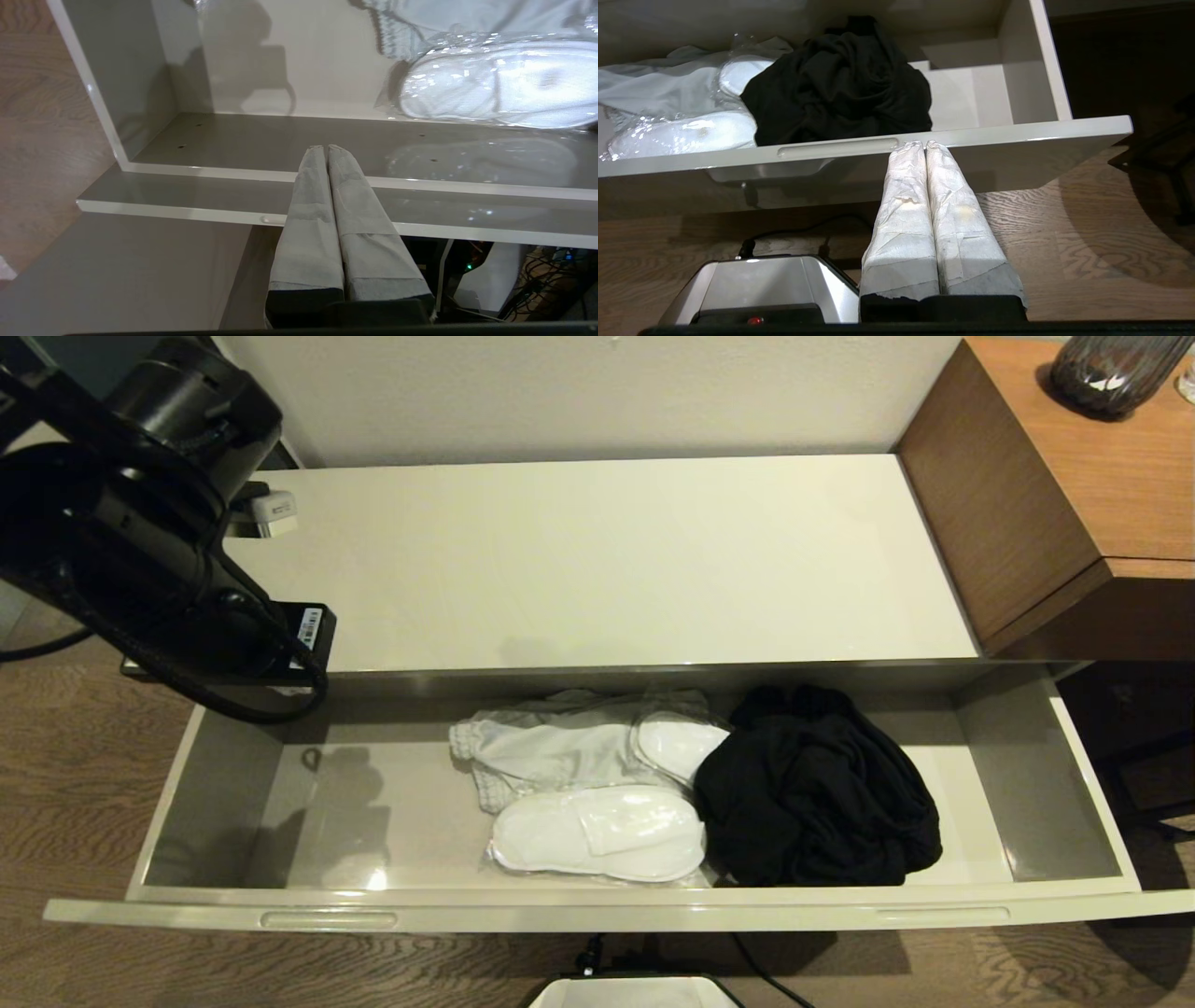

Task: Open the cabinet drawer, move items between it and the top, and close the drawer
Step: Take out the disposable slippers from the drawer

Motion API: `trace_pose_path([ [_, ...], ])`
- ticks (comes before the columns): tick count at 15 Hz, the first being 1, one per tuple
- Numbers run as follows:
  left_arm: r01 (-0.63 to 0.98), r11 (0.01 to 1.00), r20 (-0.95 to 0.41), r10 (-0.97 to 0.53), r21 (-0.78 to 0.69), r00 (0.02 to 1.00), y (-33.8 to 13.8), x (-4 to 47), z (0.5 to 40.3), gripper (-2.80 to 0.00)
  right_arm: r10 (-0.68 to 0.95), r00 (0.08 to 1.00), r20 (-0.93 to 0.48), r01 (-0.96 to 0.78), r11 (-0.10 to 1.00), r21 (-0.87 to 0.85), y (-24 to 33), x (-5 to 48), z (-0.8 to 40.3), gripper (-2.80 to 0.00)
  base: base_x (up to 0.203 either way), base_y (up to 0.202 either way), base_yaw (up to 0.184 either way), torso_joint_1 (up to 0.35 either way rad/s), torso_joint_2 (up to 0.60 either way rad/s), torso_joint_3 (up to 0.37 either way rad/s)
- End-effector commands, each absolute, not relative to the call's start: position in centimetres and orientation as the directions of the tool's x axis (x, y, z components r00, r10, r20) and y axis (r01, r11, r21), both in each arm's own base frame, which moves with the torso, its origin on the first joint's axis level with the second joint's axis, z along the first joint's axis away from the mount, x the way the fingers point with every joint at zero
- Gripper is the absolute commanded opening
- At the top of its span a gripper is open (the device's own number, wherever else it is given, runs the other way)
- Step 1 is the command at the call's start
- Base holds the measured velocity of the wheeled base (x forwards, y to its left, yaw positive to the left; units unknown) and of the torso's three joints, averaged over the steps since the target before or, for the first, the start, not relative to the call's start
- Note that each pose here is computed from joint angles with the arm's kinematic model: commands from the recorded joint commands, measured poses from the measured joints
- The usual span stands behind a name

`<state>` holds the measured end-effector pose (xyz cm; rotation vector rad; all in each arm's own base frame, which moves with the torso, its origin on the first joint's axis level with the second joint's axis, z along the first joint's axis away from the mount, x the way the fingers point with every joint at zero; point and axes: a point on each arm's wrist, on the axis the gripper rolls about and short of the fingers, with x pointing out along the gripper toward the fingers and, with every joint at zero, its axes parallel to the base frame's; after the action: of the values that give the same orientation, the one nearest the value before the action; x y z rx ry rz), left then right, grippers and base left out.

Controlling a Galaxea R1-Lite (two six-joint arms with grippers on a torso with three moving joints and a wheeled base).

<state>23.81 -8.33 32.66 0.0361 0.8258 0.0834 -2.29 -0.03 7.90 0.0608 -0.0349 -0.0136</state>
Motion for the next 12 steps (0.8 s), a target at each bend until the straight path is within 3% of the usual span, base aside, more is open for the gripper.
trace_pose_path([
  [1, -0.061, 0.995, -0.738, 0.096, 0.075, 0.667, -8.37, 23.96, 32.46, -2.8, -0.015, 0.999, 0.034, 0.013, 0.998, 0.06, -0.03, -2.27, 7.91, -2.8, 0.0, 0.0, 0.0, 0.0, 0.0, 0.0],
  [5, -0.057, 0.996, -0.732, 0.093, 0.074, 0.675, -8.33, 23.85, 32.71, -2.8, -0.015, 0.999, 0.034, 0.013, 0.998, 0.062, -0.03, -2.27, 7.91, -2.8, -0.133, 0.0, 0.0, -0.001, 0.0, 0.004],
  [12, -0.045, 0.996, -0.73, 0.084, 0.073, 0.678, -8.53, 23.81, 32.8, -2.8, -0.015, 0.999, 0.034, 0.013, 0.998, 0.06, -0.03, -2.27, 7.91, -2.8, 0.0, 0.0, 0.0, 0.0, 0.0, 0.0],
])
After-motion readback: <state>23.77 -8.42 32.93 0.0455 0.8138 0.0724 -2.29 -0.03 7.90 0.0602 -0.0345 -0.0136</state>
